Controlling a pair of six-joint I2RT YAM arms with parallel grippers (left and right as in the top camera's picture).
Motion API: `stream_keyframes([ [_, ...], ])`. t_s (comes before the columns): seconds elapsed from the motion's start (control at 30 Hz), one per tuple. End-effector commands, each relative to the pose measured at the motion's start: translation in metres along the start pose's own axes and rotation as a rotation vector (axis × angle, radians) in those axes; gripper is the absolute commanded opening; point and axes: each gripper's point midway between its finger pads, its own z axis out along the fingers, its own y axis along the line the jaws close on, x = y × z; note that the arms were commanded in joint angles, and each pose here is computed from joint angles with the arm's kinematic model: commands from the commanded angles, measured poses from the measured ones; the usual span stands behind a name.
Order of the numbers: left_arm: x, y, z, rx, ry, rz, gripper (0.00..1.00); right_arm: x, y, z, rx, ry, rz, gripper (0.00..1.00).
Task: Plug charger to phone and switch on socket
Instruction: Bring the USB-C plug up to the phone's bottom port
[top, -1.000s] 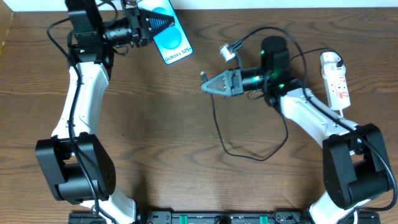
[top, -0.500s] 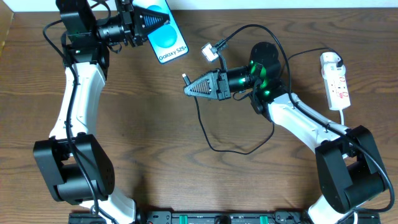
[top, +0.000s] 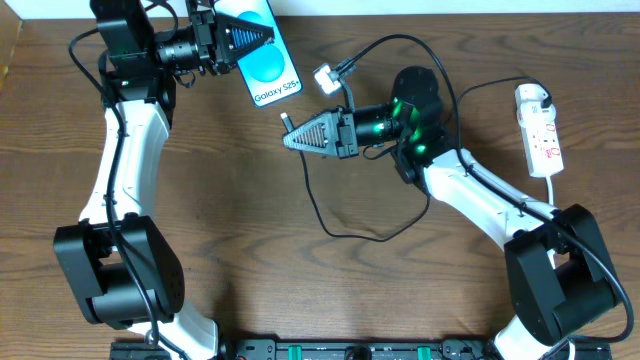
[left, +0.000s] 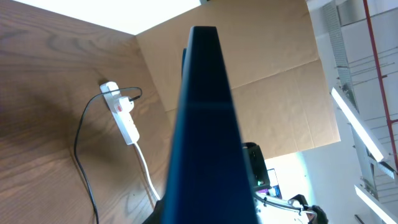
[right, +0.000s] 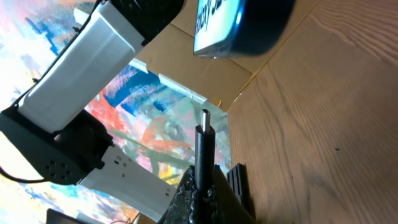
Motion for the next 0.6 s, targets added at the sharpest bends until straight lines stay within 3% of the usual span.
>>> stream_keyframes([
  [0.0, -0.001, -0.014, -0.001, 0.008, 0.008, 0.06, 0.08, -0.016, 0.011, 0.003, 0.013, -0.055, -0.056, 0.01],
  [0.57, -0.006, -0.011, 0.004, -0.011, -0.025, 0.068, 0.07, -0.026, 0.006, 0.001, 0.046, -0.114, -0.057, 0.01],
])
